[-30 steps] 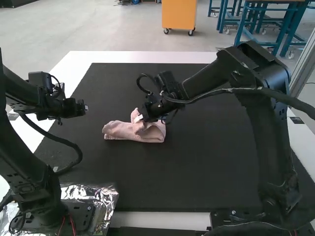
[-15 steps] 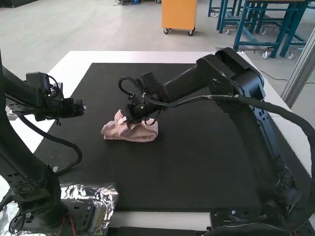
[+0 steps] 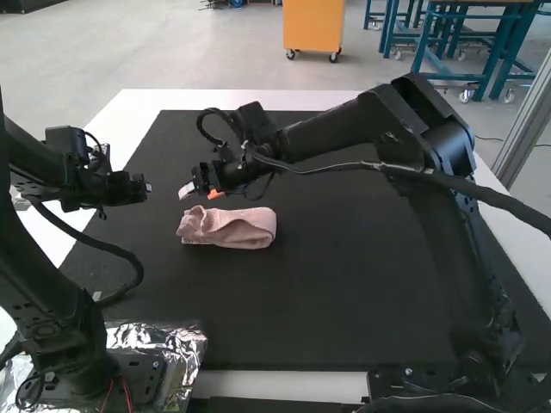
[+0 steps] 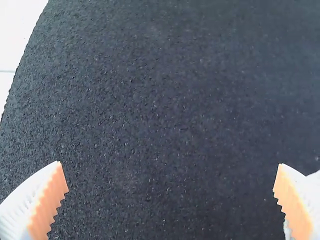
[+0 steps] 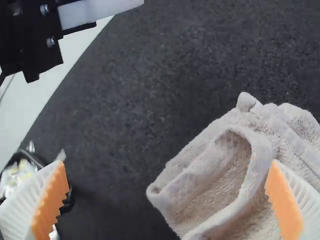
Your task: Fold the towel.
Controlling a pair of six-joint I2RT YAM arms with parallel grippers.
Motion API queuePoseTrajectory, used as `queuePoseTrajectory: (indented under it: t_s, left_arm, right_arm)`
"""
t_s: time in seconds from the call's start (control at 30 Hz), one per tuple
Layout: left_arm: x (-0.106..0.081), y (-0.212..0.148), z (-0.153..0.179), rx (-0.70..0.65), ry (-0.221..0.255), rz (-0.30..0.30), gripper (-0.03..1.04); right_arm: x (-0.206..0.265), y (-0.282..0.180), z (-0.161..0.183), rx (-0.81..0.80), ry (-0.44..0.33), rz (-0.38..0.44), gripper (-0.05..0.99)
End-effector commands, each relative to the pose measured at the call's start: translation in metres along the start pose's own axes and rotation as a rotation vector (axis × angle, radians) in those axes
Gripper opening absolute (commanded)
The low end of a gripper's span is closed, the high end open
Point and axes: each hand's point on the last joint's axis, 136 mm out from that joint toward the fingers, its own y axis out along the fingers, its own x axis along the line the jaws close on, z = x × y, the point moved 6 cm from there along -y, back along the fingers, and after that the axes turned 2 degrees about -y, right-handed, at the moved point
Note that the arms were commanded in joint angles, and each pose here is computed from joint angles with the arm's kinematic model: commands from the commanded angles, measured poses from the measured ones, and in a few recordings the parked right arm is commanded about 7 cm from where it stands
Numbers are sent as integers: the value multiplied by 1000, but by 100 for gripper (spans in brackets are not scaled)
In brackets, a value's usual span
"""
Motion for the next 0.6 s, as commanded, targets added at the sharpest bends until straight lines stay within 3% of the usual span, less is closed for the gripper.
queuePoseTrajectory:
  t_s: [0.0,0.1,0.57]
  left_arm:
    - [-2,-5,-2,-16,14,10,97]
    - [-3,-8,-5,-29,16,8,97]
    - [-5,-15,-12,-55,16,10,97]
  right_arm:
    - [28,-36,-26,-75,-53,-35,66]
    - [18,-45,-17,-89,-50,-25,-4]
    - [-23,-21,40,-116,-17,-25,-2]
